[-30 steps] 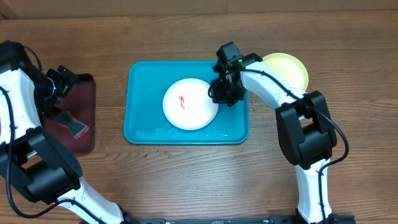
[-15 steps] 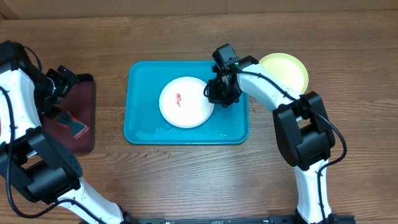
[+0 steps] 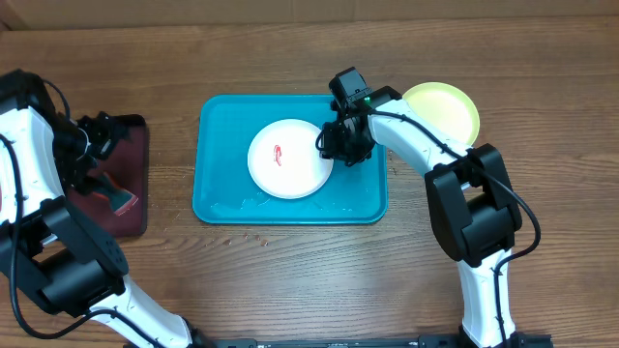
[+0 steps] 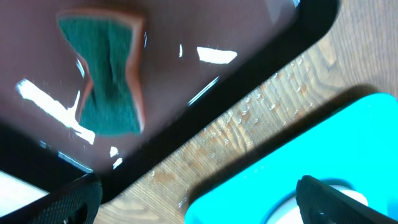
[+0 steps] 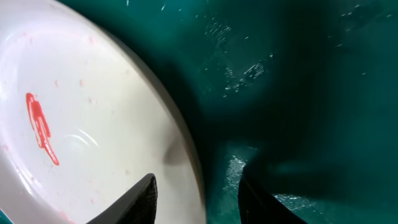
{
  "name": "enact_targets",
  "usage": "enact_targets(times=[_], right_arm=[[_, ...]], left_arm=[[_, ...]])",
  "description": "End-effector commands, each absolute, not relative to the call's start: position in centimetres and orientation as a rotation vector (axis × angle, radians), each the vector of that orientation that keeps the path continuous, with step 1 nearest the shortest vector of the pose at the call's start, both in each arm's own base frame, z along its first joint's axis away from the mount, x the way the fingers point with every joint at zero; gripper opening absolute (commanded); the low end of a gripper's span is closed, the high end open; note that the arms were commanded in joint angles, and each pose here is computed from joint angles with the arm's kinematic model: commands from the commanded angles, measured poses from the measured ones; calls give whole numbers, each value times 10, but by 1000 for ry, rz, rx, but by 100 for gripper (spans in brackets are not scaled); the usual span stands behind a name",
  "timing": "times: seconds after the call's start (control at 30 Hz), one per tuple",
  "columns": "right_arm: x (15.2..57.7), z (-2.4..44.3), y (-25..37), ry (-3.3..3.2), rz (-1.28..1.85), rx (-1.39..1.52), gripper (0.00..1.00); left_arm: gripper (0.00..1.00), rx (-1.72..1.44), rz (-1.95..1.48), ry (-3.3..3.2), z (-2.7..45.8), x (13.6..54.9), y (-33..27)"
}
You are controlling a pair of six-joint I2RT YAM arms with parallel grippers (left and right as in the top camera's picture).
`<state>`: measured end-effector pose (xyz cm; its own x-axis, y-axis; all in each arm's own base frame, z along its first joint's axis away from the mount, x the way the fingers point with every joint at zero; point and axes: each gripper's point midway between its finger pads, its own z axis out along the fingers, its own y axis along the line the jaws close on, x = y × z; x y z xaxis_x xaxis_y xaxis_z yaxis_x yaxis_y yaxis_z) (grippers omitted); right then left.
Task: Clean dirty plates on tray and stack at the side
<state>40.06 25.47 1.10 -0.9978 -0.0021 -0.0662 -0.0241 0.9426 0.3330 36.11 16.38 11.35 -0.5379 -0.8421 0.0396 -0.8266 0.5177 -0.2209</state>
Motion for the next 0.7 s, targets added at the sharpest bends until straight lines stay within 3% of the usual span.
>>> enact_targets(times=[0.0, 0.23, 0.5, 0.67], right_arm=[[383, -11, 254, 3089, 430, -47, 44], [384, -10, 265, 3061, 448, -82, 45], [383, -10, 263, 3071, 437, -80, 46], [384, -10, 263, 3066, 439, -84, 47]], left_arm=[[100, -1465, -358, 2640, 120, 368, 162], [100, -1616, 237, 2596, 103, 328, 218], [99, -1760, 262, 2539, 43, 308, 211], [80, -1741, 184, 2518, 33, 318, 208]])
